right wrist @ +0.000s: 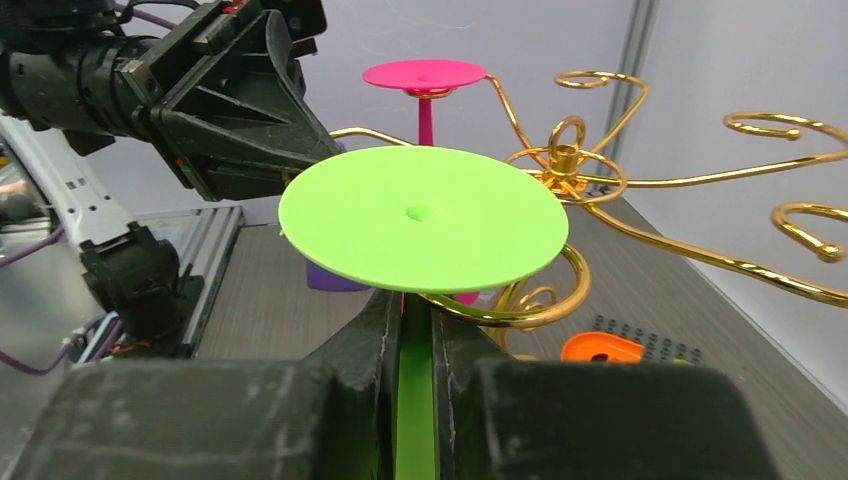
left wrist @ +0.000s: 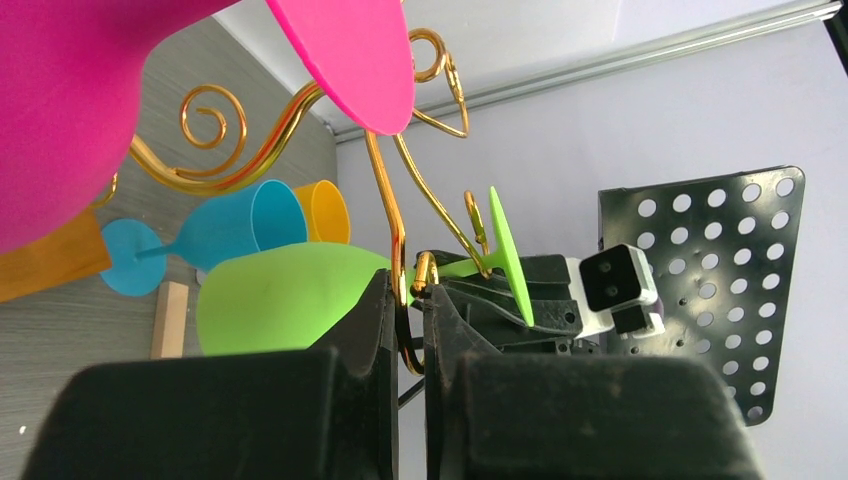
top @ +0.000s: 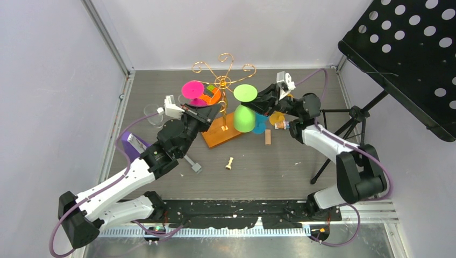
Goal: Place the wine glass upside down on the wine glass rack
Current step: Turn the wine glass upside down at the wine rack.
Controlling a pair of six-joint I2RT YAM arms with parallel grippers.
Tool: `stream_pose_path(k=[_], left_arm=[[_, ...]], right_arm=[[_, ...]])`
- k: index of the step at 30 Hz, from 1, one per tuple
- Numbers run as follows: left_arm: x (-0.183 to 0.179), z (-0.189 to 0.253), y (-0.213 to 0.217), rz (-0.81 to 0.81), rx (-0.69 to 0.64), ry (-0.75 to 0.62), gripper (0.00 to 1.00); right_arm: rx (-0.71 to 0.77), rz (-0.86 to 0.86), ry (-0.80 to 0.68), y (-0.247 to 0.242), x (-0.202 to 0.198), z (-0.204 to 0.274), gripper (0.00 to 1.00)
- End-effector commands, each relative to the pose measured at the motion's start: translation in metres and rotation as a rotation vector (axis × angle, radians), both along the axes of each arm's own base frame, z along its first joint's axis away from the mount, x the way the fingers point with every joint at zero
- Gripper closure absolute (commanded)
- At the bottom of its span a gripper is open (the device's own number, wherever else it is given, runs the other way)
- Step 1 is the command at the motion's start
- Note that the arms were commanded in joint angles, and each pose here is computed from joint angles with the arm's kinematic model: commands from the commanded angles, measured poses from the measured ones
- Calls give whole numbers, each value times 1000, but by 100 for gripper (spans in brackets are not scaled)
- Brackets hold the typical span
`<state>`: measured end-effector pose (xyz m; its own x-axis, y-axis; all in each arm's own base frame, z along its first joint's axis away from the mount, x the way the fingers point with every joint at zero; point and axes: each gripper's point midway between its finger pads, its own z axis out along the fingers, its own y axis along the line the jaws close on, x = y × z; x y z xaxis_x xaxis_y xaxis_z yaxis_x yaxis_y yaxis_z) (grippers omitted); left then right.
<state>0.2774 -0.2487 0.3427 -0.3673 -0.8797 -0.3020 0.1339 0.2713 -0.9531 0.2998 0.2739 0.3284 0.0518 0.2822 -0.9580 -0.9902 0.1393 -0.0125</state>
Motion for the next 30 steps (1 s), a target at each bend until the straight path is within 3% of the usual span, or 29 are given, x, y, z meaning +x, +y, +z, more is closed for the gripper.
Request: stream_pose_path(k=[1, 9, 15, 22, 30], left_arm=[[4, 5, 1, 15, 21, -37, 100], [4, 3, 1, 16, 23, -35, 100], [4, 2, 1, 15, 22, -36, 100], [4, 3, 1, 15, 20, -36, 100], [5, 3, 0, 13, 20, -36, 100]], right_arm=[[-17, -116, -194, -7, -5, 31, 94], [-60, -325, -158, -23, 24, 25, 94], [-113, -441, -48, -31, 51, 16, 85], [-147, -448, 10, -29, 58, 8, 82], [-159, -416, -28, -25, 49, 10, 68]])
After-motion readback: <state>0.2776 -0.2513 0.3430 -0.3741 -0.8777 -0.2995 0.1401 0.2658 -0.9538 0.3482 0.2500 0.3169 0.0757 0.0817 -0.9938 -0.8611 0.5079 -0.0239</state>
